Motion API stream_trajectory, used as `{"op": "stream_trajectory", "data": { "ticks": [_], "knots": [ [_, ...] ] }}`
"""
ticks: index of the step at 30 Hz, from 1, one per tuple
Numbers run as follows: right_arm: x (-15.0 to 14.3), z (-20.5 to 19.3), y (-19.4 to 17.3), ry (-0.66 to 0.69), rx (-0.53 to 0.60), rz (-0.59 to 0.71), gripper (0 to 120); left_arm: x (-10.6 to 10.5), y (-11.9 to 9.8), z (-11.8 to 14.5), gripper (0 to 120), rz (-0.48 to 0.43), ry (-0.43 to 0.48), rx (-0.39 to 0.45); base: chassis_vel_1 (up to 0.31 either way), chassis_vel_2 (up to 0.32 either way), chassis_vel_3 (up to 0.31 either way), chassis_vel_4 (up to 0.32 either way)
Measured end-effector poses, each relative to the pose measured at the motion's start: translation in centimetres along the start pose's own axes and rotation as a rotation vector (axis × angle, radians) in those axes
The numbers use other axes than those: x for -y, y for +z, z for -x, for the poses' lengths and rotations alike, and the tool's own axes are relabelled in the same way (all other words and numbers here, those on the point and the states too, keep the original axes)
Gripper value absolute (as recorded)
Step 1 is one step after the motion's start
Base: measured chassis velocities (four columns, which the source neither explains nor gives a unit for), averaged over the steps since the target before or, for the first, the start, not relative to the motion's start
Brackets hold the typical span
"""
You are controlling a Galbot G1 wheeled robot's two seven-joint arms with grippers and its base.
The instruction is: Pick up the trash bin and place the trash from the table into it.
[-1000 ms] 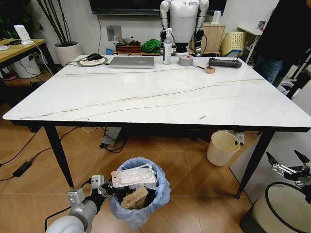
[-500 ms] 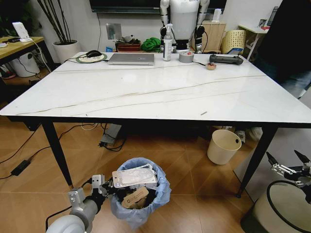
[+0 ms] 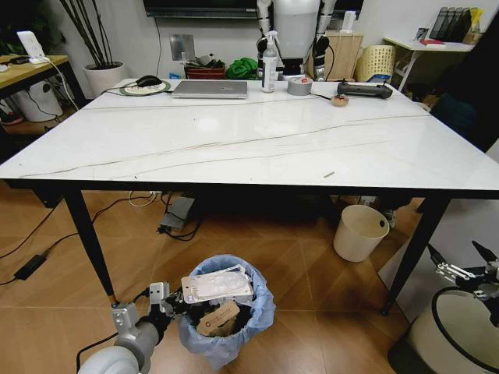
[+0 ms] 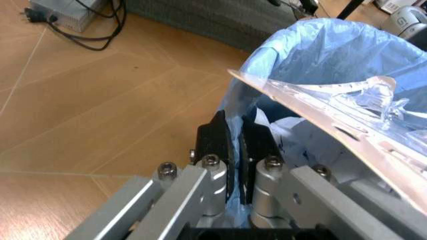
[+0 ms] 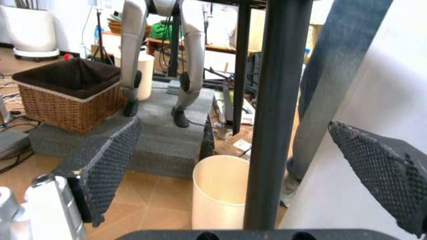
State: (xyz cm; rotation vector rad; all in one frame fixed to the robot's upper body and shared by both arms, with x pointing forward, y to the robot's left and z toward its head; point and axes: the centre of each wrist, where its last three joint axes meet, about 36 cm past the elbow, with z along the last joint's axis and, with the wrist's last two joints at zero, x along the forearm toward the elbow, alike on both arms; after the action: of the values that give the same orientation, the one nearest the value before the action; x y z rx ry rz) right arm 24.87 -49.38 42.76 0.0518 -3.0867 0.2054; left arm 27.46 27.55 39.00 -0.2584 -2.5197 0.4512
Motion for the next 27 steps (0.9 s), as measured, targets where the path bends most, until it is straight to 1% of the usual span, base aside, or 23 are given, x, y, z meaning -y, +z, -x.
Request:
{"op": "stream_trajectory", "data": {
  "ticks": [27],
  "knots": [
    [0.00, 0.00, 0.00, 0.000, 0.000, 0.000, 100, 0.08, 0.21, 0.15, 0, -0.001, 0.003, -0.002, 0.000, 0.000, 0.000, 0.000]
  ]
}}
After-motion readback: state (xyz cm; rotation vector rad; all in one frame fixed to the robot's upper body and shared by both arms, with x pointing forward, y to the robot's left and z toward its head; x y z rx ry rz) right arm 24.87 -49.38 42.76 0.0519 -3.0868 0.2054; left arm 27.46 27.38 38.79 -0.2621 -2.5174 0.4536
